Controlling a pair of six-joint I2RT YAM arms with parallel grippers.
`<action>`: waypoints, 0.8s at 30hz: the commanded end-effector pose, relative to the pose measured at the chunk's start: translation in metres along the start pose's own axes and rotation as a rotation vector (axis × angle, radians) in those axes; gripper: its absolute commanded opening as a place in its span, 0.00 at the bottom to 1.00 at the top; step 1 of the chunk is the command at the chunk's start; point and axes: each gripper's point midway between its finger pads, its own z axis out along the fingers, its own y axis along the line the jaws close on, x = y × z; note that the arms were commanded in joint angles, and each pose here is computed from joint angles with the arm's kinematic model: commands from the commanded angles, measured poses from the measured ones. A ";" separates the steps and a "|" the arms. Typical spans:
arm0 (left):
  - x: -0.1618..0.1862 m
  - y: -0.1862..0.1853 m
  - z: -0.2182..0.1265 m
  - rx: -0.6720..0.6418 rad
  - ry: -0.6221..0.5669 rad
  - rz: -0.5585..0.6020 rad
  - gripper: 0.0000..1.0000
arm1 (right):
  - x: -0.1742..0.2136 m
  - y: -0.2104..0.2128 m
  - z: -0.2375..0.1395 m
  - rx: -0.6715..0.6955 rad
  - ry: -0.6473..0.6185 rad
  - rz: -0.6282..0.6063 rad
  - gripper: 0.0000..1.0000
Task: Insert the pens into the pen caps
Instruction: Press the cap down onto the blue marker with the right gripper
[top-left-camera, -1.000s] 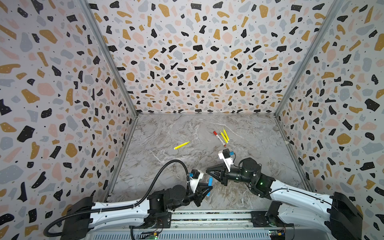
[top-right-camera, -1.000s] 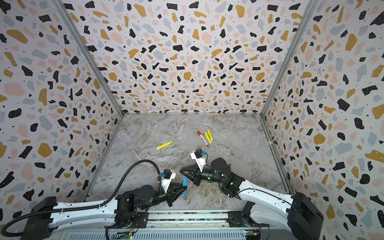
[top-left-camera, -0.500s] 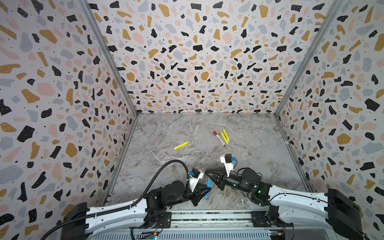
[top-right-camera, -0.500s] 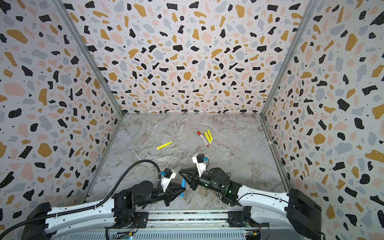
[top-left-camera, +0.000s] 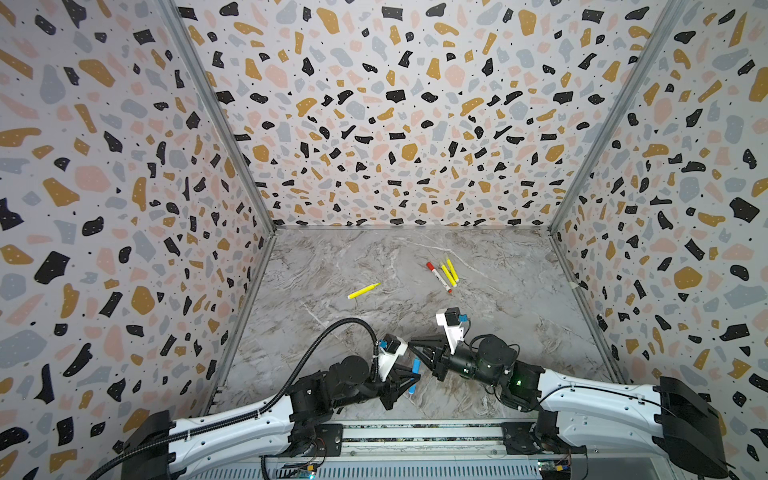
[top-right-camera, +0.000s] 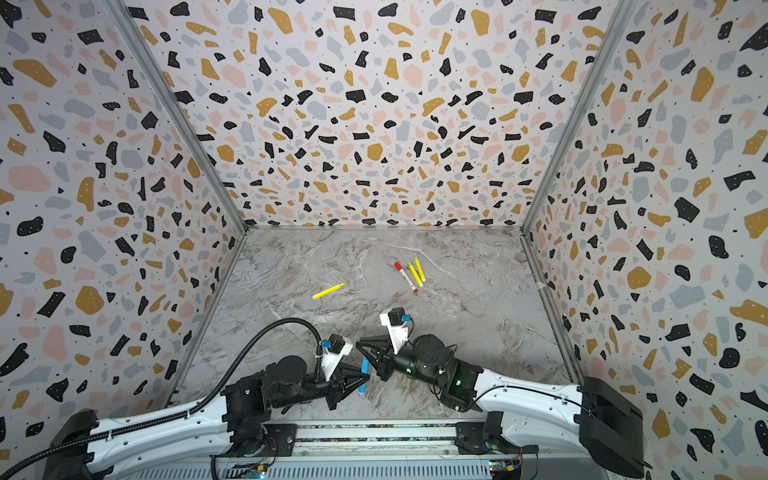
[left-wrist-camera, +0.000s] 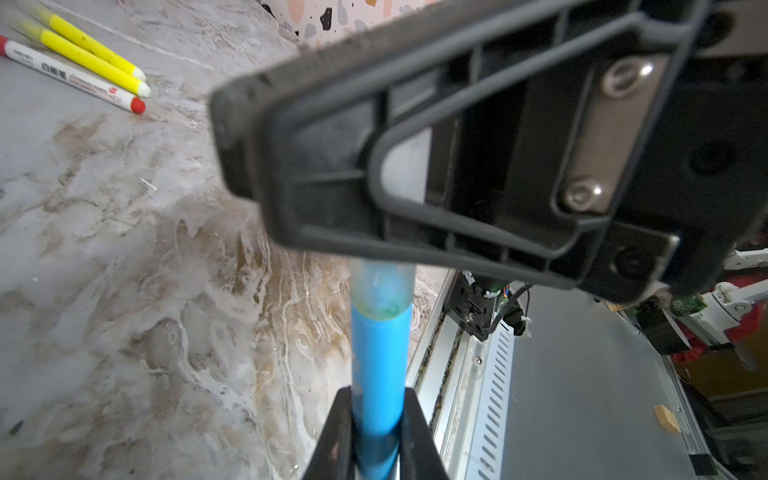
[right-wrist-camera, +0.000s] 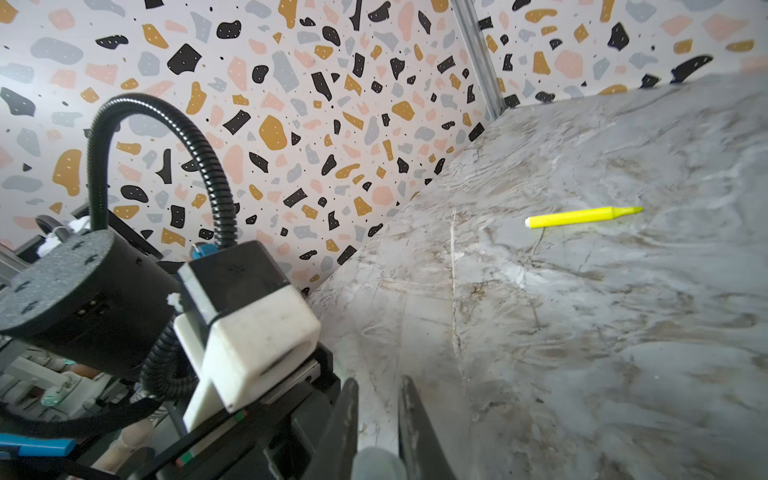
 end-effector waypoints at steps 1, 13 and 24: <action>-0.124 0.000 -0.031 -0.059 -0.489 -0.068 0.00 | 0.036 0.007 -0.018 -0.033 0.275 -0.073 0.33; -0.089 0.017 -0.031 -0.073 -0.448 -0.110 0.00 | -0.038 0.012 -0.035 -0.073 0.128 -0.133 0.50; -0.088 0.008 -0.016 -0.047 -0.398 -0.083 0.00 | -0.052 0.012 0.000 -0.080 0.162 -0.157 0.45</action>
